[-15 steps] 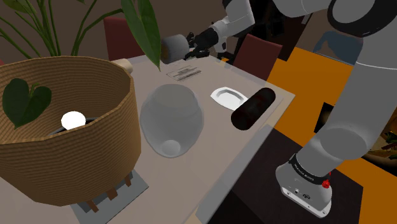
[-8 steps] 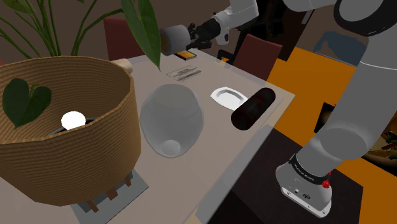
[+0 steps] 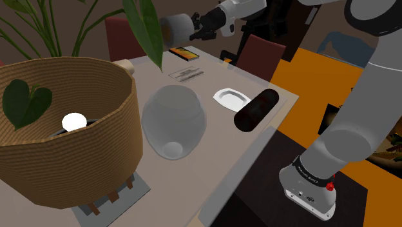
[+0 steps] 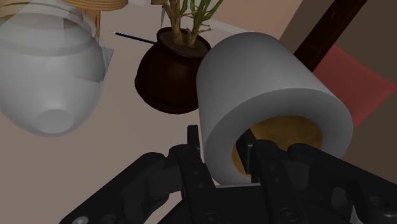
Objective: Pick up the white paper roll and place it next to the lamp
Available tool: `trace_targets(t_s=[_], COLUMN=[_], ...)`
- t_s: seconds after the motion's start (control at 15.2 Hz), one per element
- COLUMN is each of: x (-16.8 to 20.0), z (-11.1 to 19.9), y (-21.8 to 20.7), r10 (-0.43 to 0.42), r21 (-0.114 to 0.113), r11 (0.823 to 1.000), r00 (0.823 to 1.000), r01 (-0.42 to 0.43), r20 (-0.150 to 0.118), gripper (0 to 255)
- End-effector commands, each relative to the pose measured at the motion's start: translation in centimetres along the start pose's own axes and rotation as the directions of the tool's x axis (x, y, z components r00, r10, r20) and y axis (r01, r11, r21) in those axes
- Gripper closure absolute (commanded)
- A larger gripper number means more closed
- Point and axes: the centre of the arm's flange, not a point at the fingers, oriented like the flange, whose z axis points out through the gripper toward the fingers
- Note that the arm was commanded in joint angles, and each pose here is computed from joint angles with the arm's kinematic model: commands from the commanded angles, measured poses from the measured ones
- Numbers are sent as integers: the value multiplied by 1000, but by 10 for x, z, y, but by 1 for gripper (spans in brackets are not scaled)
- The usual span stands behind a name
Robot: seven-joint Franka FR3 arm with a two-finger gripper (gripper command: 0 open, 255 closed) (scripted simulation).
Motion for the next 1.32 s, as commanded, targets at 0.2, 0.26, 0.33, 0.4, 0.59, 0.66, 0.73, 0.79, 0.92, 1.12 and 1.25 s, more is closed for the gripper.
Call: trace_targets(t_s=[0.2, 0.26, 0.33, 0.4, 0.59, 0.66, 0.73, 0.79, 0.92, 1.12, 1.25], x=[-23, -28, -32, -37, -50, -55, -59, -64, -73, -87, -96], z=[-11, -13, -15, -17, -23, -25, -27, -29, -34, -40, -44], y=[-11, -12, -14, -16, -22, -23, -25, -27, -31, -36, -40], r10=[-1, -1, -1, -1, -1, -1, -1, -1, -1, -1, -1], r21=[0, 0, 0, 0, 0, 0, 0, 0, 0, 0, 0], r11=[1000, 1000, 1000, 1000, 1000, 1000, 1000, 1000, 1000, 1000, 1000], r00=[1000, 1000, 1000, 1000, 1000, 1000, 1000, 1000, 1000, 1000, 1000], r01=[1, 1, 1, 1, 1, 1, 1, 1, 1, 1, 1], r20=[0, 0, 0, 0, 0, 0, 0, 0, 0, 0, 0], gripper=[255, 255, 255, 255, 255, 255, 255, 255, 255, 255, 255])
